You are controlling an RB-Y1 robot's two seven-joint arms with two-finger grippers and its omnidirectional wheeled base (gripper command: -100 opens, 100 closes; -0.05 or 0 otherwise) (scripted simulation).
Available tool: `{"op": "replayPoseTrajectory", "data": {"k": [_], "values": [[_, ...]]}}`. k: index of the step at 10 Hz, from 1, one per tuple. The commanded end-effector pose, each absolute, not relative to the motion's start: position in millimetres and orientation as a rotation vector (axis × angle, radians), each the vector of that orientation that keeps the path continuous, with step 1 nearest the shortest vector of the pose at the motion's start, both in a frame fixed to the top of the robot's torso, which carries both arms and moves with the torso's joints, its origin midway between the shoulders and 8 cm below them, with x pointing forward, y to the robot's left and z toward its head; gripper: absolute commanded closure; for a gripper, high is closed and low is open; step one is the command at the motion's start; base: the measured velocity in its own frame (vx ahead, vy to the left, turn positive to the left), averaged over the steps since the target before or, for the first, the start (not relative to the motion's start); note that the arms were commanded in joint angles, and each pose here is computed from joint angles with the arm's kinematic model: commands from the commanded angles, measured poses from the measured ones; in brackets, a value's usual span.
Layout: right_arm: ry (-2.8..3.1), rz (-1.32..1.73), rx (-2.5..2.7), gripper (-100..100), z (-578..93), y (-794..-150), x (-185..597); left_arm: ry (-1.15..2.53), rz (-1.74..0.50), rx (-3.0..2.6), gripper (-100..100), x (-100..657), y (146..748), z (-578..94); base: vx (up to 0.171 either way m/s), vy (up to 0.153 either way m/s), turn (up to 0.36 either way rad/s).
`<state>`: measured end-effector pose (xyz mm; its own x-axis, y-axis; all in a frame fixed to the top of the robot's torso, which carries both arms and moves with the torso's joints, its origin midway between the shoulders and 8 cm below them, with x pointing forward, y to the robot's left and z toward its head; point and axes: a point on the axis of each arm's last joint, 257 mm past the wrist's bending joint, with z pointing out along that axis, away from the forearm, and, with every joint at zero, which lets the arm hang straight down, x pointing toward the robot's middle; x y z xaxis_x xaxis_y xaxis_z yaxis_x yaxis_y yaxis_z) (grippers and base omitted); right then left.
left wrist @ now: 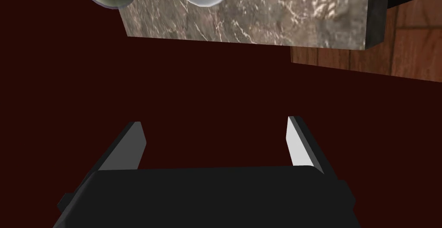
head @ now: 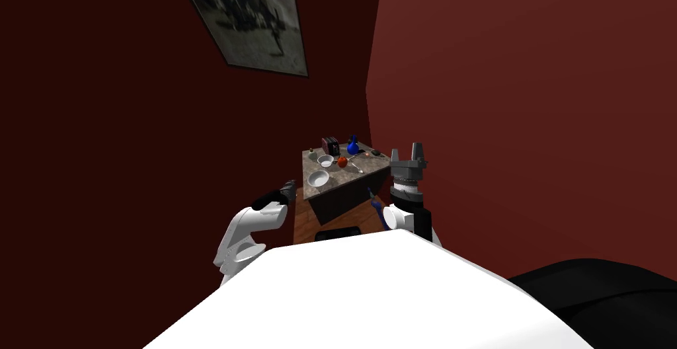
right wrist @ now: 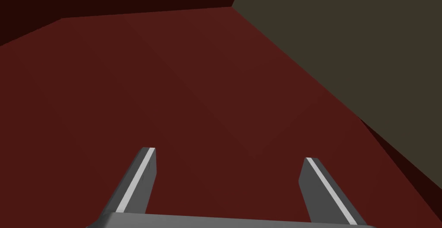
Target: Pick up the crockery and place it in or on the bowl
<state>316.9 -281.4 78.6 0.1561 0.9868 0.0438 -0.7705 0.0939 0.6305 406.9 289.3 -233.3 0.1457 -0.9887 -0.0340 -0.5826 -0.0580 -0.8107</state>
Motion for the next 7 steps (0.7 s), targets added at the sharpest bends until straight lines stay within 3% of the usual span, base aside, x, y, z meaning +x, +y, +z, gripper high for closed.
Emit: {"op": "replayPoseTrajectory", "data": {"k": [1,7], "values": [[0.447,1.369,0.594,0,78.6,-281.4,316.9,1.541,-0.703,-1.757,-100,401.6,289.8,-240.7,0.03,-0.025,-0.052],[0.447,1.369,0.594,0,78.6,-281.4,316.9,1.618,-0.566,-1.839,-100,389.3,287.4,-262.1,0.034,-0.032,-0.072]]}}
